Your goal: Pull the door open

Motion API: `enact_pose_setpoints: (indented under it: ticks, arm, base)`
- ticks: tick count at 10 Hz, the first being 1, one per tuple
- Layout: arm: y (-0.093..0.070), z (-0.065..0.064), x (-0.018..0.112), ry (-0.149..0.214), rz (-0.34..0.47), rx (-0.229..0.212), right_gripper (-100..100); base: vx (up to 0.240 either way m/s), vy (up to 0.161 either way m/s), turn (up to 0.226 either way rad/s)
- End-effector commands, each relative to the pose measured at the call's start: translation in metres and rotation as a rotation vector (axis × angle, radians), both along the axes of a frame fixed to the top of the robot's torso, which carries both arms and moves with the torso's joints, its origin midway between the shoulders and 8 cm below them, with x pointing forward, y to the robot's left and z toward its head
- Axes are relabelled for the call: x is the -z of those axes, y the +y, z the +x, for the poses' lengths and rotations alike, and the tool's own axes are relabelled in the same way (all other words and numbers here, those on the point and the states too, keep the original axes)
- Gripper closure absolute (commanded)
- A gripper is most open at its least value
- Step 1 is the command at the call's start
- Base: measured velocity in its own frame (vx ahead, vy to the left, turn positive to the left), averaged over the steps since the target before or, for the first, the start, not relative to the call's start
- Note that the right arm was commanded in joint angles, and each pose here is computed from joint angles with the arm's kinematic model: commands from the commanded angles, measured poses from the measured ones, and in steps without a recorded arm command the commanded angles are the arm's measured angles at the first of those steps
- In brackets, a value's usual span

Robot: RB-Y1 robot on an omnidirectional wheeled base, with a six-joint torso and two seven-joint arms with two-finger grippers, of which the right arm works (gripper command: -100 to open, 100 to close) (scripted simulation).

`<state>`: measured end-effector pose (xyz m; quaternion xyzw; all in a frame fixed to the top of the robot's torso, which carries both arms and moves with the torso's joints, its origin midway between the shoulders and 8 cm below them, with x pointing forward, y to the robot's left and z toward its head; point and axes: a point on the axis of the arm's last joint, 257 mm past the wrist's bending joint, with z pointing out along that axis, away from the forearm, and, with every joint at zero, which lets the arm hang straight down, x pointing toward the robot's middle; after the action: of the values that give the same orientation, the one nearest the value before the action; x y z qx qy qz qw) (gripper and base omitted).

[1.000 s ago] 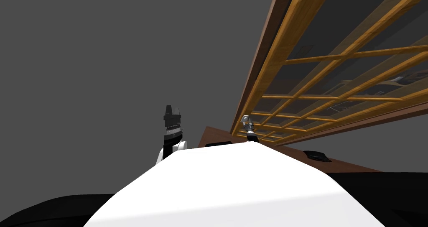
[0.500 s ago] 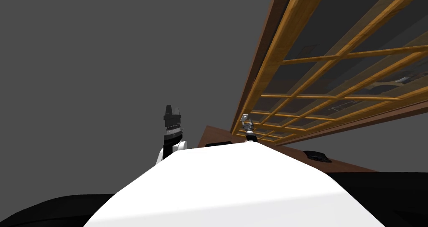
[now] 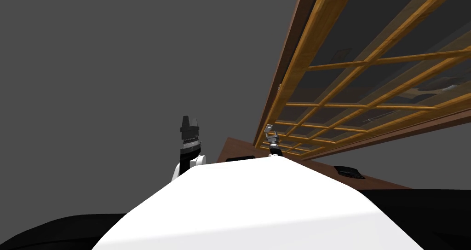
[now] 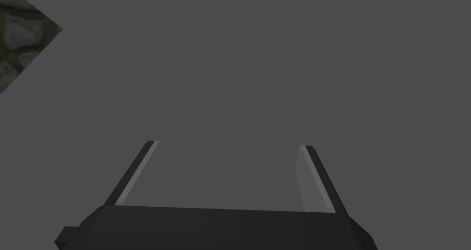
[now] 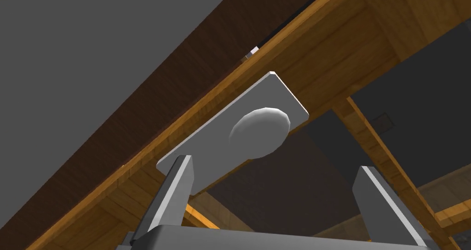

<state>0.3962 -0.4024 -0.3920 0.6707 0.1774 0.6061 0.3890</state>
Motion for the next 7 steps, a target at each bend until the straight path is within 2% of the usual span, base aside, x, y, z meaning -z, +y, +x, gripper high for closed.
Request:
enact_pose_setpoints:
  ticks: [1,2,3,4,6,7]
  arm:
    - [0.0021,0.0019,0.0005,-0.021,0.072,0.006,-100]
    - [0.0021,0.0019,0.0005,-0.027,0.088,0.005,-100]
    - [0.0035,0.0030,0.0008,-0.042,0.138,0.009,-100]
    - [0.0035,0.0030,0.0008,-0.044,0.144,0.009,-100]
    - [0.0065,0.0050,0.0017,-0.072,0.239,0.016,-100]
    - [0.0065,0.0050,0.0017,-0.077,0.255,0.016,-100]
  base:
    - [-0.070,-0.019,0.061]
    - [-0.056,-0.011,0.018]
    - [-0.052,-0.004,0.028]
    - [-0.040,-0.005,0.014]
    - [-0.057,-0.004,0.042]
    - [-0.059,-0.011,0.015]
